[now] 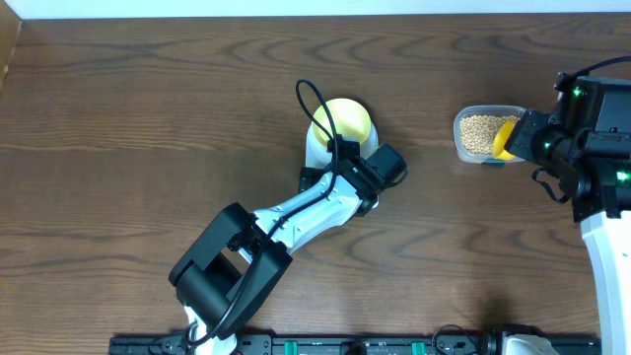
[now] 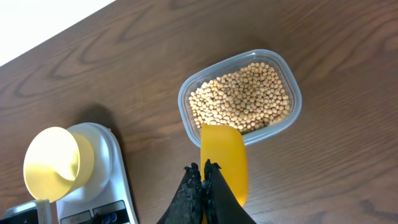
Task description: Scoop item into bowl and weigh 50g on scale
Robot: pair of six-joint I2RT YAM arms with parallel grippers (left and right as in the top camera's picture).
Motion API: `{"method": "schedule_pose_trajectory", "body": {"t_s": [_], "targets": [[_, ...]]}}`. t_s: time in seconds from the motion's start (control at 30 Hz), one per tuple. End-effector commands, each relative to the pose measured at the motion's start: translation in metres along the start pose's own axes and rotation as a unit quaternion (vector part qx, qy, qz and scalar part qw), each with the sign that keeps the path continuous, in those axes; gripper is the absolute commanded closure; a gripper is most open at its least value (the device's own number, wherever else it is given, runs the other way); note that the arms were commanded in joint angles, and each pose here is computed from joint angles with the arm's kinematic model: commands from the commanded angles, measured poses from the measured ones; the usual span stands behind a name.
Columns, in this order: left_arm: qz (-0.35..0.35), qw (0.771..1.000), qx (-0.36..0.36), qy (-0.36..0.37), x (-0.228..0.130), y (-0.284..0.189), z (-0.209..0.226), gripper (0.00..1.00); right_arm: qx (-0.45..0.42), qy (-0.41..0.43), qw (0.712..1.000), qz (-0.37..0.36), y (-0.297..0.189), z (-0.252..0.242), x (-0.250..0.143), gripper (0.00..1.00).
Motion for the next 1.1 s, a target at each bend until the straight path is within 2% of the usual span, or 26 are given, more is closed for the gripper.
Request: {"method": "schedule_pose_trajectory", "body": {"t_s": [0.0, 0.3, 1.07], "targets": [[0.023, 1.0, 0.014, 0.014, -0.015, 0.011, 0.003, 0.01, 0.006, -0.005, 1.0, -0.007, -0.005, 0.003, 0.006, 0.99], [0.006, 1.0, 0.006, 0.027, -0.005, 0.001, 0.004, 0.01, 0.006, -0.005, 1.0, -0.008, -0.005, 0.003, 0.006, 0.99], [-0.049, 0.999, -0.021, 0.007, 0.016, -0.044, 0.021, 0.01, 0.006, -0.008, 1.0, -0.009, -0.005, 0.003, 0.006, 0.99]]}}
Point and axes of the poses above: each gripper's point midway between its finger pads, its own y axis out along the fingers, its own z axis along the line the jaws close on, x = y × z, the point moved 5 cm from there along -y, back along the fingers, and after that the axes turned 11 degrees about y, right-handed, at the moved point
